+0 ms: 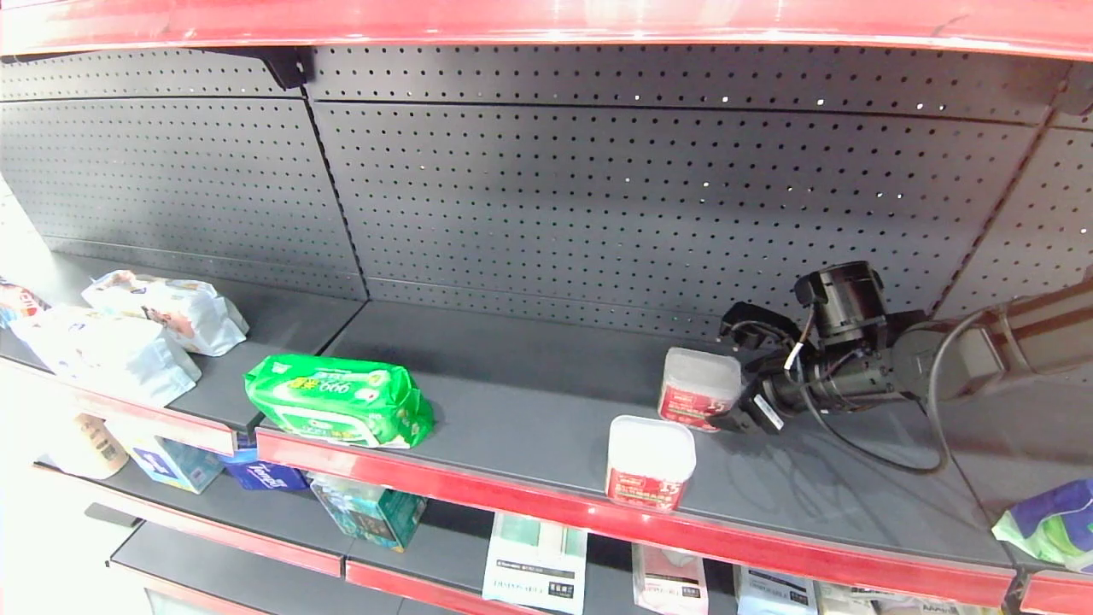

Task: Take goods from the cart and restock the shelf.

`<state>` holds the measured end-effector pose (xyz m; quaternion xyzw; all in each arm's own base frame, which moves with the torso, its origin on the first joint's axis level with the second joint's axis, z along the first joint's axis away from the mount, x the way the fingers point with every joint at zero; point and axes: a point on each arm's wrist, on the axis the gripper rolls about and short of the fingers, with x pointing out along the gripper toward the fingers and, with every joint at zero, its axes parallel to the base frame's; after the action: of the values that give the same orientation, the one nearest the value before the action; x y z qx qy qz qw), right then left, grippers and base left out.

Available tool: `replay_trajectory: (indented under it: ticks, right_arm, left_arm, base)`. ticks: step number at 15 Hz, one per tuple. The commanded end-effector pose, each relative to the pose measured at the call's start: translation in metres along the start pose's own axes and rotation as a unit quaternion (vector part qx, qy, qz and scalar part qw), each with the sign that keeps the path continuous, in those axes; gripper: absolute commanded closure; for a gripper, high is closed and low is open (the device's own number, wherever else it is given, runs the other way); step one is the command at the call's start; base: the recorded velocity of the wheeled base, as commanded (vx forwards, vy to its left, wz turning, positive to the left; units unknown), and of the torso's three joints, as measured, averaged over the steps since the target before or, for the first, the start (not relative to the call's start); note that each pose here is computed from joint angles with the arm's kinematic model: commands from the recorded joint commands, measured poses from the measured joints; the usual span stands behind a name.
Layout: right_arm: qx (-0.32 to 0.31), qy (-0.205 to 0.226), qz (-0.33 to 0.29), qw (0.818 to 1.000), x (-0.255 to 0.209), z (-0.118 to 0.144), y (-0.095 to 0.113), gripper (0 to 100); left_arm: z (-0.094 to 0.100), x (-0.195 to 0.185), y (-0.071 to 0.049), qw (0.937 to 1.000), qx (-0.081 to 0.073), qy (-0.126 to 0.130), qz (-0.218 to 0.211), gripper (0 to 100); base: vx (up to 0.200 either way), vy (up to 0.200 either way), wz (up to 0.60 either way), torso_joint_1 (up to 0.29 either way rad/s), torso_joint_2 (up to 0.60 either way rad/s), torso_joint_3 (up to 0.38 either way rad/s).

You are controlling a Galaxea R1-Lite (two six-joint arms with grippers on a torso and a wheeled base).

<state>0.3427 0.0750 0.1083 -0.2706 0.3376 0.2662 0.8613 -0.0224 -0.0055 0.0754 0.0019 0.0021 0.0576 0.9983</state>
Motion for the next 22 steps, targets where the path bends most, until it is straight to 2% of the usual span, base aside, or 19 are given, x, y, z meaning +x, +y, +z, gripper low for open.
replay_trajectory:
  ticks: [1,5,6,7,10,15,16,22]
  right_arm:
    - [0.014,0.010,-0.010,1.000,-0.014,-0.015,-0.006,0]
    - [0.055,0.034,-0.050,0.997,-0.023,-0.036,-0.029,0]
    - [0.055,0.037,-0.054,0.996,-0.023,-0.037,-0.030,0]
    - [0.075,0.047,-0.083,0.993,-0.020,-0.034,-0.037,0]
    - [0.101,0.031,-0.095,0.990,-0.016,-0.024,-0.044,0]
    - [0.097,0.029,-0.089,0.991,-0.010,-0.019,-0.041,0]
    - [0.089,0.019,-0.087,0.992,-0.009,-0.011,-0.038,0]
    - [0.075,0.009,-0.077,0.994,-0.004,0.000,-0.030,0]
  left_arm:
    - [0.000,0.000,0.000,1.0000,0.000,0.000,0.001,0]
    - [0.000,0.000,0.000,1.0000,0.000,0.000,0.000,0]
    - [0.000,0.000,0.000,1.0000,0.000,0.000,0.001,0]
    - [0.000,0.000,0.000,1.0000,0.000,0.000,0.001,0]
    - [0.000,0.000,0.000,1.0000,0.000,0.000,0.000,0]
    - [0.000,0.000,0.000,1.0000,0.000,0.000,0.000,0]
    - [0.000,0.000,0.000,1.0000,0.000,0.000,0.000,0]
    - [0.000,0.000,0.000,1.0000,0.000,0.000,0.001,0]
  base:
    - [0.000,0.000,0.00,0.000,0.00,0.000]
    - [0.000,0.000,0.00,0.000,0.00,0.000]
    - [0.000,0.000,0.00,0.000,0.00,0.000]
    - [0.000,0.000,0.00,0.000,0.00,0.000]
    - [0.000,0.000,0.00,0.000,0.00,0.000]
    - [0.000,0.000,0.00,0.000,0.00,0.000]
    - [0.000,0.000,0.00,0.000,0.00,0.000]
    - [0.000,0.000,0.00,0.000,0.00,0.000]
